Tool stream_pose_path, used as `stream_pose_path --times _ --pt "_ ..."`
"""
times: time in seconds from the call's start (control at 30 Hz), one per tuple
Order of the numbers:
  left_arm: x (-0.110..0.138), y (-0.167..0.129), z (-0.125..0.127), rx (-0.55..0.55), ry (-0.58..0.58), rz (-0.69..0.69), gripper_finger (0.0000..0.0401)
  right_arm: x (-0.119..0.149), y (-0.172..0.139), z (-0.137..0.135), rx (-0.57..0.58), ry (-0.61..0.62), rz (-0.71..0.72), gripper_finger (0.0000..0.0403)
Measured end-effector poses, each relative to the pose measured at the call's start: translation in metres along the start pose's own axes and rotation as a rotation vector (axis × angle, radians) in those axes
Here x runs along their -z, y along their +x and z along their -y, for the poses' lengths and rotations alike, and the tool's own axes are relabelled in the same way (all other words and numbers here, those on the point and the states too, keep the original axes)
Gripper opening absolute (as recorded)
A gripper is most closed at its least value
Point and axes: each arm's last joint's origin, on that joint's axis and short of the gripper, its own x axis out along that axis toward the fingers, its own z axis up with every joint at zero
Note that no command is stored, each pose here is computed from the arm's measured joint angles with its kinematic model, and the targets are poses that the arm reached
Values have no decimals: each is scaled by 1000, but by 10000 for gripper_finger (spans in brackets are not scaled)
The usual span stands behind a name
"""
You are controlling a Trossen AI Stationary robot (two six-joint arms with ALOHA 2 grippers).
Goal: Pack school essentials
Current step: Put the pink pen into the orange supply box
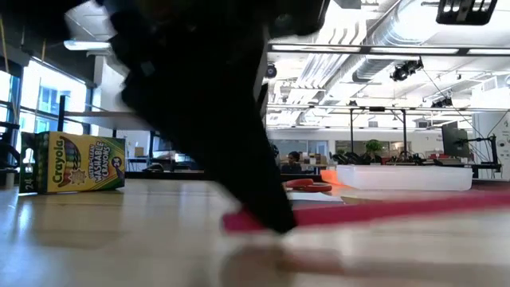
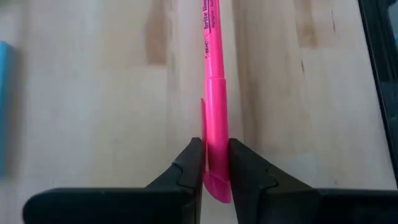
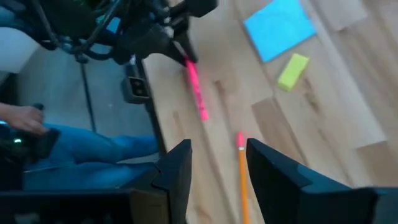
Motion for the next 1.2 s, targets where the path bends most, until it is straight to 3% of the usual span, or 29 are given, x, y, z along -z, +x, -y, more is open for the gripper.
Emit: stream_pose_path --times 0.3,0.53,0.87,1.2 --pt "-20 -17 -9 -29 -6 105 42 2 0 -7 -49 159 8 144" --pt "-35 -34 -19 -67 -8 180 42 0 0 -9 -74 169 29 151" --pt "-58 -59 -34 -97 -40 316 42 -5 0 -8 -83 246 51 204" --pt "-70 -76 -39 -151 -33 411 44 -6 -1 -6 -76 298 57 204"
